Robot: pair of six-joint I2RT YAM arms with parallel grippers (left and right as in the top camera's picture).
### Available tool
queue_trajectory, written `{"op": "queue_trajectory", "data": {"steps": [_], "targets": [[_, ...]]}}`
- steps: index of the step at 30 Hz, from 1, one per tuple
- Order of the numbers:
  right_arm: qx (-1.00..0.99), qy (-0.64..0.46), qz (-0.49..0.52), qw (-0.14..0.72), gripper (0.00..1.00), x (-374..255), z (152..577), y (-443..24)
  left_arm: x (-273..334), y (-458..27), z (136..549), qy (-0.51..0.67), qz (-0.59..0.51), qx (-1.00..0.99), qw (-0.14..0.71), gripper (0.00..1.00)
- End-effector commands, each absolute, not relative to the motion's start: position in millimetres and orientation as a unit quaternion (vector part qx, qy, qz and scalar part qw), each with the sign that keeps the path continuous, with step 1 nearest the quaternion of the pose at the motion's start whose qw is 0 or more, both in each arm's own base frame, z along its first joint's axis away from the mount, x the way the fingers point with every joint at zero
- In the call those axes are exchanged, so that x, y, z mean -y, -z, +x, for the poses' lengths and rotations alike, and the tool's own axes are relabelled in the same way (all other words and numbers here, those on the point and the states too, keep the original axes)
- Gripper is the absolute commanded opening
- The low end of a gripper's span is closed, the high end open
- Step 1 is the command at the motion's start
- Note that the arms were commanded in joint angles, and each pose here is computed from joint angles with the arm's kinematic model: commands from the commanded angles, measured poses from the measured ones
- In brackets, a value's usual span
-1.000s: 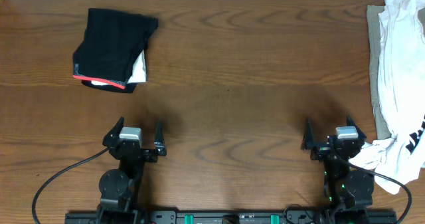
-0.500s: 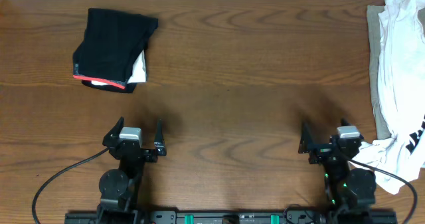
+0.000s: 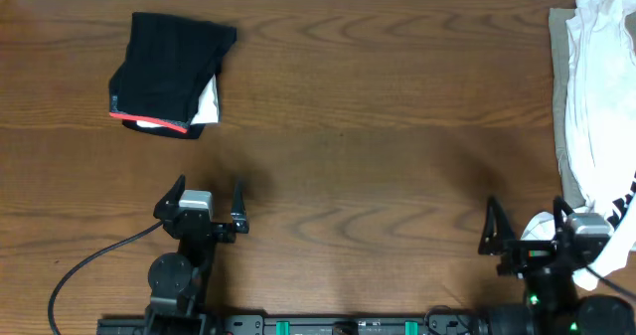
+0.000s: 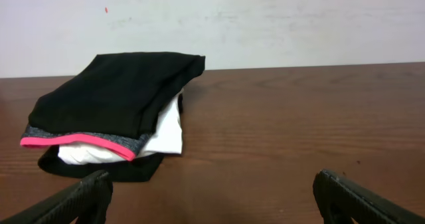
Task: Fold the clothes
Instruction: 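Move the right gripper to the white t-shirt and grasp its edge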
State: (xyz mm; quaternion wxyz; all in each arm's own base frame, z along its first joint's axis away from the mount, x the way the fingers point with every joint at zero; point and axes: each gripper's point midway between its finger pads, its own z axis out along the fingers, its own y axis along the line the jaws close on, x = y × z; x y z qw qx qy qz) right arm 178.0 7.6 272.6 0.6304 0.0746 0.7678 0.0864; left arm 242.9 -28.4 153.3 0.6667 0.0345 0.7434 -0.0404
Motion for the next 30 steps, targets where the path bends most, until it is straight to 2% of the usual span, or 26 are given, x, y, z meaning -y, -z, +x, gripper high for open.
{"op": "queue_trajectory", "data": {"steps": [1, 6, 13, 18, 23, 29, 30], "targets": [[-0.789, -0.068, 0.134, 0.595, 0.99, 7, 184, -270, 28, -137, 242, 0.035, 0.036, -0.759, 0.649, 0.98], [-0.859, -0.041, 0.135, 0.492, 0.99, 6, 199, -245, 28, -137, 242, 0.035, 0.037, -0.759, 0.649, 0.98], [-0.945, 0.027, 0.127, 0.299, 0.99, 12, 215, -211, 28, -137, 242, 0.035, 0.036, -0.759, 0.649, 0.98], [-0.969, 0.024, 0.118, 0.214, 0.99, 4, 230, -189, 28, -137, 242, 0.035, 0.036, -0.759, 0.649, 0.98], [-0.972, 0.037, 0.152, 0.173, 0.99, 16, 234, -171, 28, -137, 242, 0.035, 0.036, -0.759, 0.649, 0.98], [-0.947, 0.036, 0.267, 0.174, 0.99, 46, 232, -171, 28, -137, 242, 0.035, 0.036, -0.759, 0.649, 0.98], [-0.941, 0.036, 0.287, 0.173, 0.96, 51, 231, -171, 28, -137, 242, 0.035, 0.036, -0.759, 0.649, 0.98]]}}
